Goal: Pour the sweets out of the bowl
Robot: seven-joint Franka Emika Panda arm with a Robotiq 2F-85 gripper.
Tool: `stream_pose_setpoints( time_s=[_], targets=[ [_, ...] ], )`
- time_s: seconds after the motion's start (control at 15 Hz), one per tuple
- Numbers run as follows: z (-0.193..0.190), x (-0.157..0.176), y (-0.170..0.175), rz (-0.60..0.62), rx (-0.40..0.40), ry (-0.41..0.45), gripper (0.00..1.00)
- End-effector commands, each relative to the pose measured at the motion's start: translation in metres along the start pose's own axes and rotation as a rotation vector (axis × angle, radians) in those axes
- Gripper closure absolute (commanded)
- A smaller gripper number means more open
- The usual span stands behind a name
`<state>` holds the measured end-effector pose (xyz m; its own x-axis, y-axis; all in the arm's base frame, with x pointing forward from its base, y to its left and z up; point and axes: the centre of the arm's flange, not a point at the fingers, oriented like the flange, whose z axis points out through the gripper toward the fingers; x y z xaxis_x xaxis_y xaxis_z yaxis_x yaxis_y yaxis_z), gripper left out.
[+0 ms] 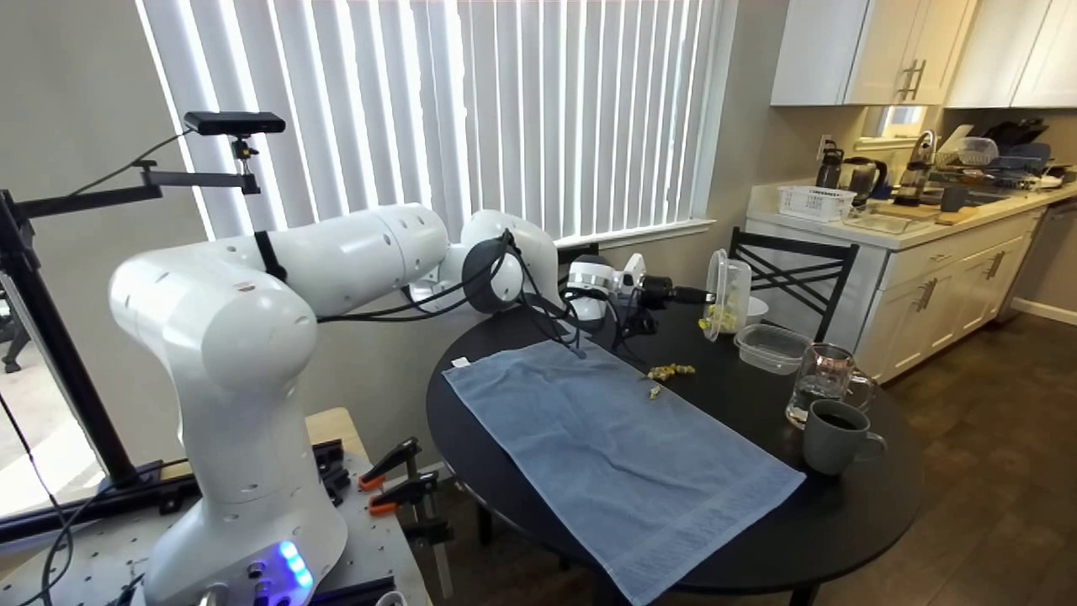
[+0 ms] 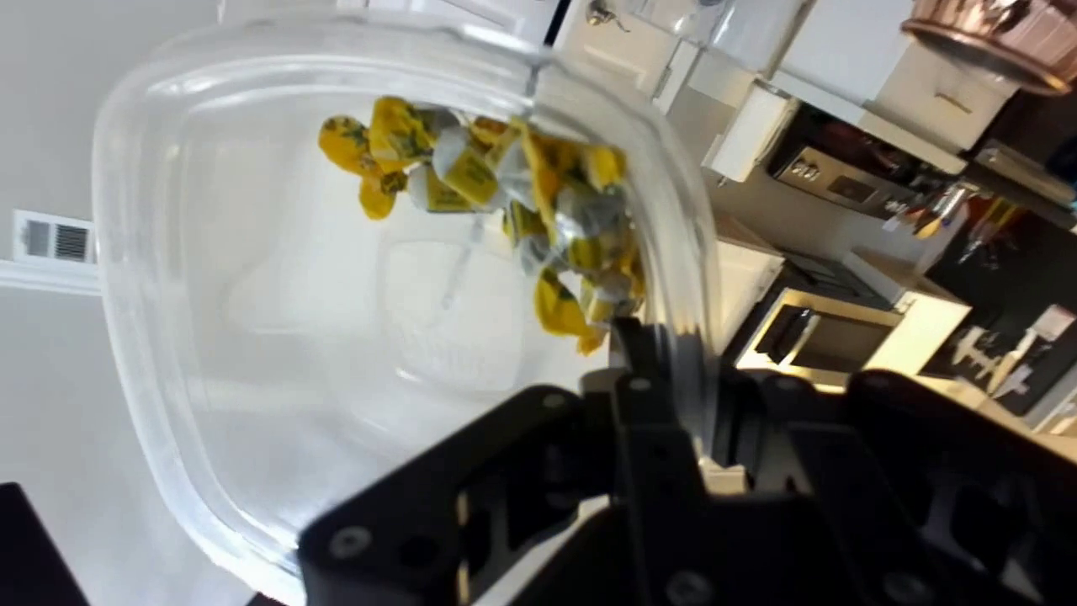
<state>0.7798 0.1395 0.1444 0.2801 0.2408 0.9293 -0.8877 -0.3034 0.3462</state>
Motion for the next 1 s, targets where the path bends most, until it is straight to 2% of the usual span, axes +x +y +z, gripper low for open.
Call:
stream_pose_setpoints(
  time_s=[0.0,0.27,0.67,0.73,0.8,0.87,0.93],
  targets=[
    [0.0,0.005,-0.023,0.176,-0.096,0.015,0.99],
    [0.004,-0.002,-0.019,0.348,-0.136,0.12,0.99],
    [0.009,-0.012,-0.018,0.425,-0.109,0.219,0.99],
    [0.017,-0.007,-0.018,0.447,-0.145,0.247,0.99],
    [0.02,-0.003,-0.017,0.466,-0.144,0.266,0.99],
    [0.034,0.002,-0.016,0.475,-0.223,0.246,0.99],
    [0.038,0.007,-0.013,0.491,-0.221,0.279,0.99]
  ],
)
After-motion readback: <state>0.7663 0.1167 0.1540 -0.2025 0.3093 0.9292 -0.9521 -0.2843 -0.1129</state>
